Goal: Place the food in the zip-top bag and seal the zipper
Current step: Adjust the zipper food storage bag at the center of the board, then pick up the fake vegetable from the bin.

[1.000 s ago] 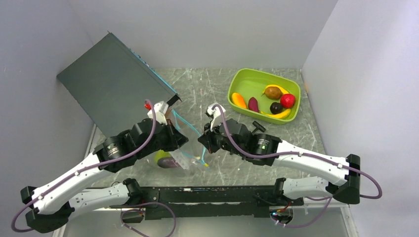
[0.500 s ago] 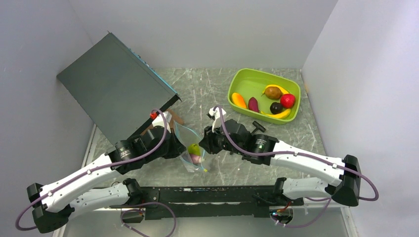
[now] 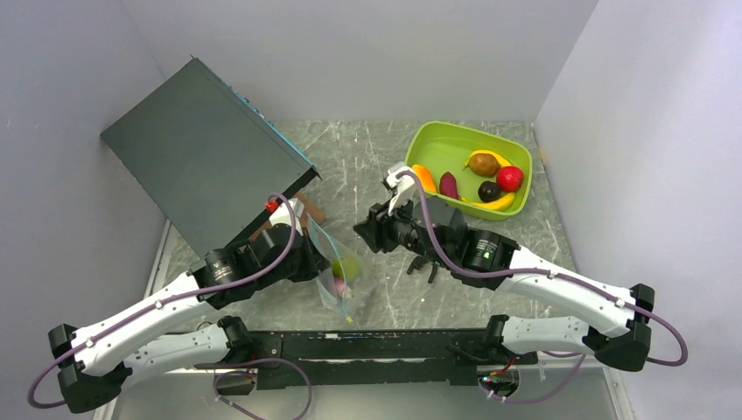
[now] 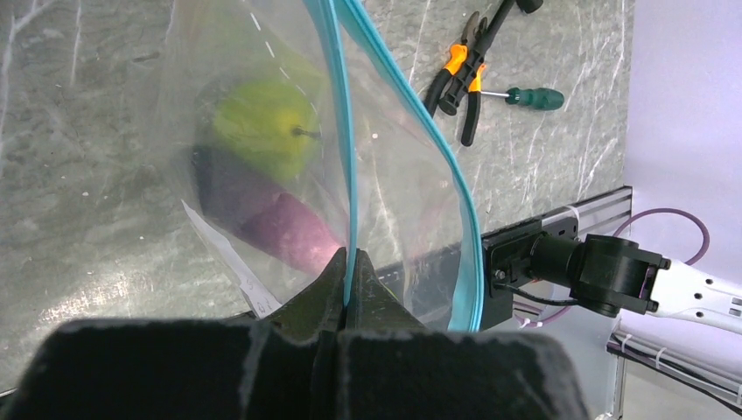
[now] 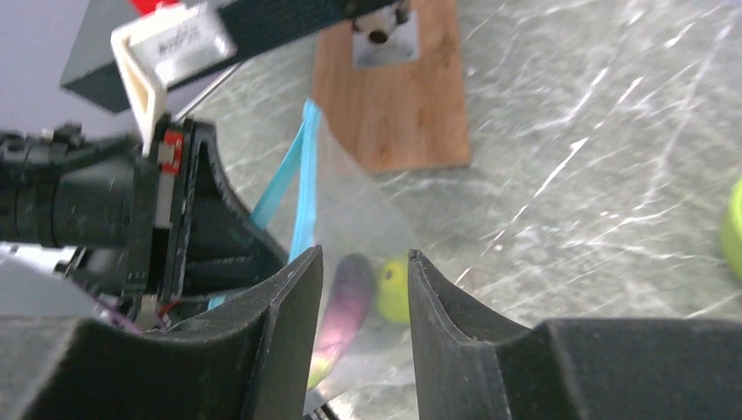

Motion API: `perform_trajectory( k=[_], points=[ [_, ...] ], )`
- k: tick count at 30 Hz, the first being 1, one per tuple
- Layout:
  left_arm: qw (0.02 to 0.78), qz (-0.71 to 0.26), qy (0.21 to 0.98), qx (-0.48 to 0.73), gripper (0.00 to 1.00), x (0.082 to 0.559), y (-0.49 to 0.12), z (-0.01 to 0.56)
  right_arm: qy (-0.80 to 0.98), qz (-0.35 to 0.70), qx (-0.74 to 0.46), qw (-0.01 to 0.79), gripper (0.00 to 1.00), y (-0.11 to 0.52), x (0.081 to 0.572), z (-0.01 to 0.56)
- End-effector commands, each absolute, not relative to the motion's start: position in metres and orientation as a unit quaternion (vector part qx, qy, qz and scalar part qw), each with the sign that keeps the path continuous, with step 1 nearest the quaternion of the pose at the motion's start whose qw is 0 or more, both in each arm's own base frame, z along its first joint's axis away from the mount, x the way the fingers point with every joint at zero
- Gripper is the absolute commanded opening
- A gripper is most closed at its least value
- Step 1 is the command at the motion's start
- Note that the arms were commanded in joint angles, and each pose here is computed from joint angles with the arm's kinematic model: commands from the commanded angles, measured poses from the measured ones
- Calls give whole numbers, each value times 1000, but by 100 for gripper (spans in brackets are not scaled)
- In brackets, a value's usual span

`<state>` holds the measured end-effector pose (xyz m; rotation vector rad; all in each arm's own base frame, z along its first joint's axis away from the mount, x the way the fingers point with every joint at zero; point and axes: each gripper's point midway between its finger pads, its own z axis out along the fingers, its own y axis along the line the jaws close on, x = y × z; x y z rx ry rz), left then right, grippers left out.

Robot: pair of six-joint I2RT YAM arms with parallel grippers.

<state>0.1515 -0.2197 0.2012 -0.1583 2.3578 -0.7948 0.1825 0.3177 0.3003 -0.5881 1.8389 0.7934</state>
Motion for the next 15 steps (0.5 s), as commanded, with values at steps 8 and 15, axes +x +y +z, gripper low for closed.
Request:
perform_trajectory(
  k=[8, 15],
  points=[
    [321, -329, 886, -67, 0, 151, -224, 210, 752, 244, -52, 611, 49, 240, 297, 340],
    [325, -356, 875, -50, 0, 149, -232, 238, 812, 159, 92, 553, 50, 174, 397, 276]
  ],
)
